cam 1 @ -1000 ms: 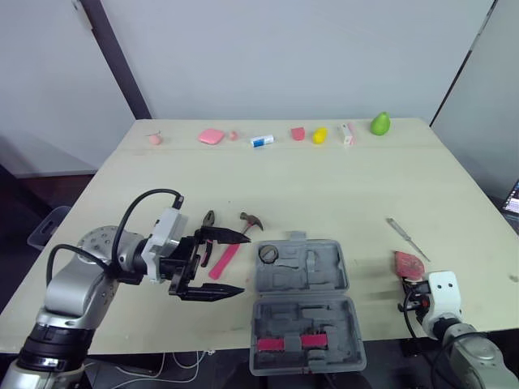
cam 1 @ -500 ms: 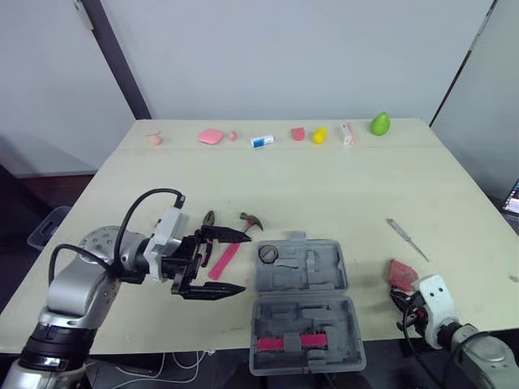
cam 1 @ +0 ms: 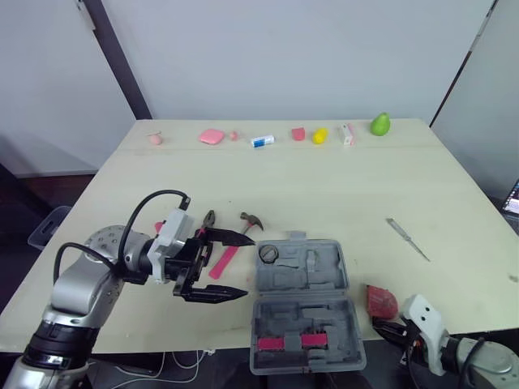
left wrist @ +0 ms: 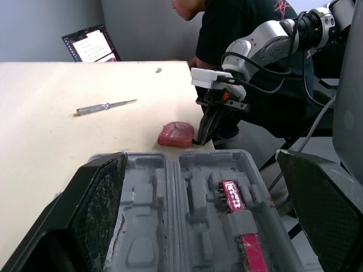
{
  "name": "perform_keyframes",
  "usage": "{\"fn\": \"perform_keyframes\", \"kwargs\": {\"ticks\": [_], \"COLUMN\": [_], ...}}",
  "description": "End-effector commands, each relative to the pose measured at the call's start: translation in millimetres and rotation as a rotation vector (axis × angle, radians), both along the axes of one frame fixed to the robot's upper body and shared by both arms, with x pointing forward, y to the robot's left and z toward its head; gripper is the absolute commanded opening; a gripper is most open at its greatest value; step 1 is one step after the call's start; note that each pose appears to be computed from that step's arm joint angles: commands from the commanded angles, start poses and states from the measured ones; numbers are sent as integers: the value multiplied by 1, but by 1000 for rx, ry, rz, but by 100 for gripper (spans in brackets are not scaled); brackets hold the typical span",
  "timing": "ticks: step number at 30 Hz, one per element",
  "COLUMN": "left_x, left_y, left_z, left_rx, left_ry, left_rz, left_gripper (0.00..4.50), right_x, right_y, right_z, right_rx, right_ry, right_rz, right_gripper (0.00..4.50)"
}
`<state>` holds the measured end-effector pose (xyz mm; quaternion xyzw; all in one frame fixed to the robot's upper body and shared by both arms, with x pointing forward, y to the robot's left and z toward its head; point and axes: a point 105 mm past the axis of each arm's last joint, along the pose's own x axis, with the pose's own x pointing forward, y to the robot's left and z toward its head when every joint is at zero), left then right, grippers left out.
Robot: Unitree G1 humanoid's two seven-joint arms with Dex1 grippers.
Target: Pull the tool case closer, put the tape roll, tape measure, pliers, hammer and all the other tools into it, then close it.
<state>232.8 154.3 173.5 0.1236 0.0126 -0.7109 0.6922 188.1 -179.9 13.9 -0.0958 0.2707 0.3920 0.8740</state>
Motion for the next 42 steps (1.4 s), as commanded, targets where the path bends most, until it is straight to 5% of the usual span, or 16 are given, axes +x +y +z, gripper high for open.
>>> {"fn": "perform_keyframes", "kwargs": {"ticks": [1,5,7,15,22,30,42], "left_x": [-3,-3,-3,-4,-4,-6,-10], "left_y": [1,2,2,5,5,2,3], "left_z": [2,2,2,1,-1,-2,-4], "left_rx": [8,8,7,11,14,33,48], "left_ry": [-15,-16,-16,-11,-11,-30,-52], "left_rz": [-23,-22,-20,-17,-44,-83,-111], "left_gripper": [450,450,450,450,450,450,450], "right_x": [4,4,-1,-6,22,46,58], "right_y": [-5,-6,-5,-20,-32,-39,-35], "right_z": [10,16,19,43,43,25,9], "right_rx": [-6,14,28,-1,-57,-114,-143], "right_ry": [-43,-55,-45,-58,-172,-140,-134], "right_rz": [-10,-13,8,95,176,329,388], "right_gripper": [7,7,61,434,443,443,443]}}
